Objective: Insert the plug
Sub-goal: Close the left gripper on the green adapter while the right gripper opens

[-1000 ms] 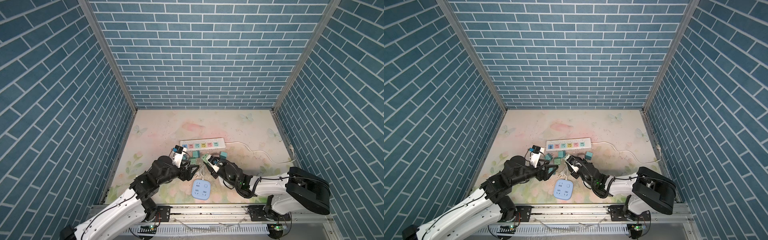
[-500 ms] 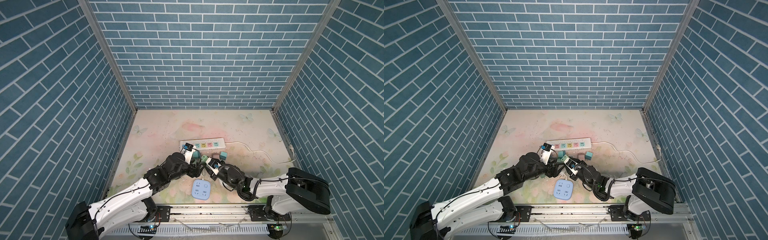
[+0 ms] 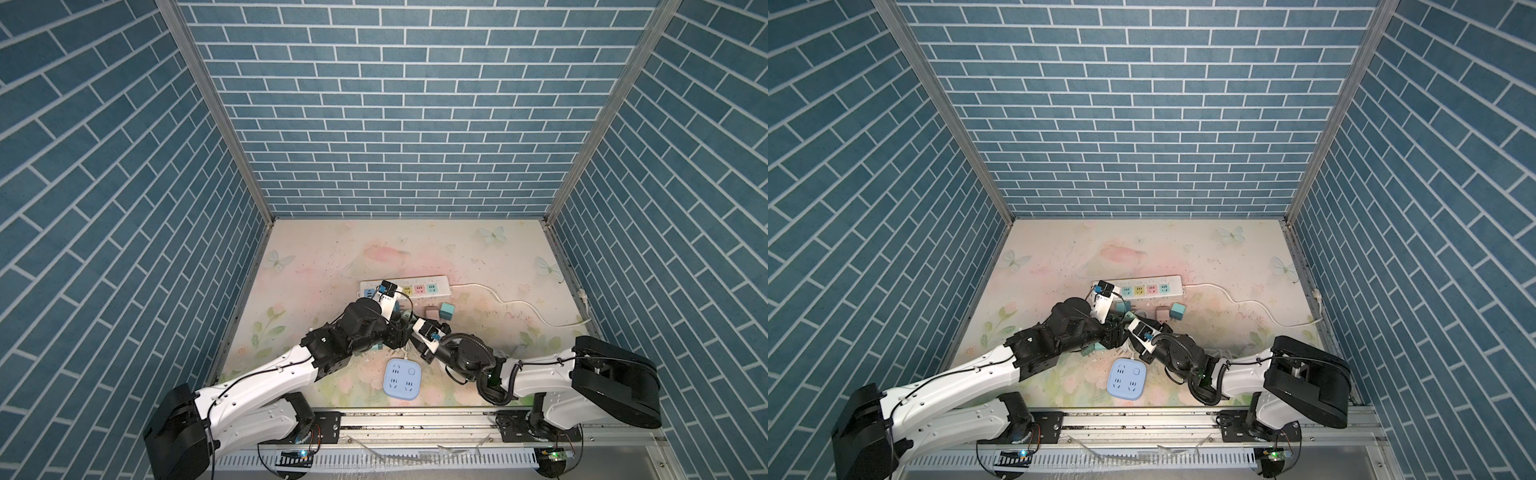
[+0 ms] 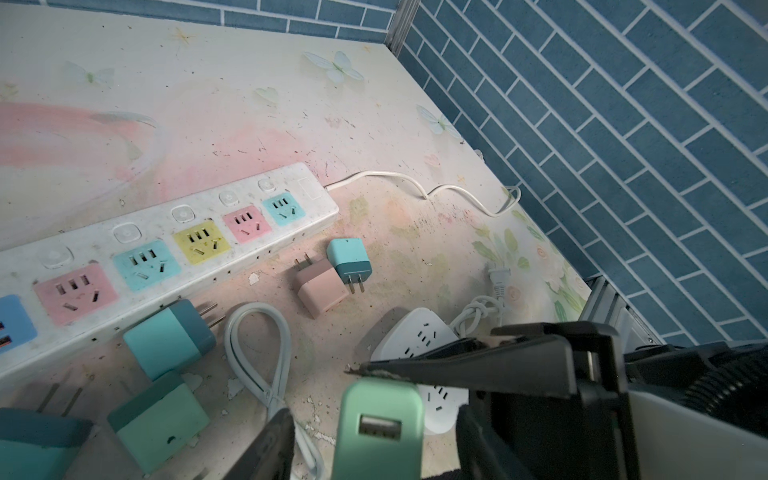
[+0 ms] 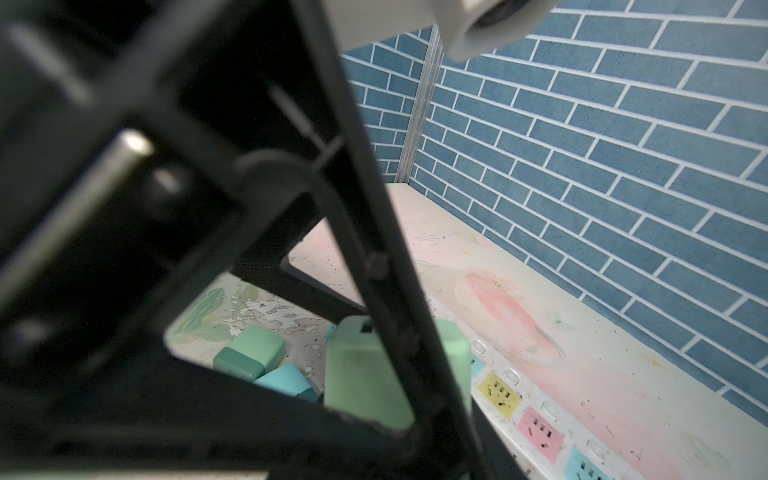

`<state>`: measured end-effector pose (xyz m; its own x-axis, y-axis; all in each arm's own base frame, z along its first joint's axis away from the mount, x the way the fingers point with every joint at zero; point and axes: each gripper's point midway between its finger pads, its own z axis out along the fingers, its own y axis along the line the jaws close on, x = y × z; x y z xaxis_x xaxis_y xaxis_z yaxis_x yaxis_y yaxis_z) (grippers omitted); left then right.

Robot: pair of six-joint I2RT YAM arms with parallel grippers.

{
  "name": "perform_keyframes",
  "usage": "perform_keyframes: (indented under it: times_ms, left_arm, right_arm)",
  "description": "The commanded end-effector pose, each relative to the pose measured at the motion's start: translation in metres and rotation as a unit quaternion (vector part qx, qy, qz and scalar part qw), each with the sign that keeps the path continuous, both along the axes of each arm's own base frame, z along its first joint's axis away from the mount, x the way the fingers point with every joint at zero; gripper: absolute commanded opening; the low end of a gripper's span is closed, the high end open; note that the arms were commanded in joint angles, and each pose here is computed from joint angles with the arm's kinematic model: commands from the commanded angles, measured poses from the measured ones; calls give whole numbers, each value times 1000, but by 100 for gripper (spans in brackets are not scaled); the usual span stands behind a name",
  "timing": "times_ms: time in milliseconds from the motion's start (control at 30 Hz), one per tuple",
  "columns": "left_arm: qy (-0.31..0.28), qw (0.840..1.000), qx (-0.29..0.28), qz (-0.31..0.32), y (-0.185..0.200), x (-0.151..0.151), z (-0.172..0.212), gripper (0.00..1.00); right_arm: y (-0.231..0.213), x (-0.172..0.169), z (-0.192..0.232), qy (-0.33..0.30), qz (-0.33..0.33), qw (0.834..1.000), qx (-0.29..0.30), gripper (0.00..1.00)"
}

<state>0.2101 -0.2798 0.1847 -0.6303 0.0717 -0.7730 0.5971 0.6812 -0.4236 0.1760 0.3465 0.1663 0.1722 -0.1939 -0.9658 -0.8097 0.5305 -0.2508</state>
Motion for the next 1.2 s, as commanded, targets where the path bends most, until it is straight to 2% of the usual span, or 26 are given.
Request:
perform_keyframes:
  times_ms: [0,167,233,300,367,467,567,767,933,1133,1167]
  left_arm:
    - [-13,1000,-15,-6,-7,1,13,59]
    - [-17,1000,-20,-9,-9,1,15,38]
    - [-17,1000,-20,-10,-10,2,14,34]
    - [-15,1000,-21,-13,-12,1,14,35]
    - [-11,999,-22,-21,-14,0,12,48]
    - [-10,999,-27,-28,-17,-2,12,52]
    - [-8,999,-29,-33,-18,-3,11,42]
    - [-6,998,-36,-43,-23,-4,11,31]
    - [-3,998,-34,-55,-29,-4,9,15]
    - [-17,999,-10,-46,-29,5,8,3]
    - [-29,999,-12,-44,-31,9,21,2]
  right_arm:
    - [-1,-4,17,-27,7,999,22,0]
    - [0,-6,19,-28,10,999,27,0]
    - [-1,-7,20,-29,10,999,31,0]
    - [-3,-7,22,-30,9,999,37,0]
    - [-4,-8,24,-32,10,999,40,0]
    - [-6,-8,24,-32,9,999,42,0]
    - [-8,-8,25,-35,5,998,47,0]
    - [-9,-7,25,-33,4,998,49,0]
    - [-11,-8,28,-30,3,998,56,1]
    - [-37,-1,35,-28,-44,995,87,51]
    - [-42,0,35,-28,-52,994,89,59]
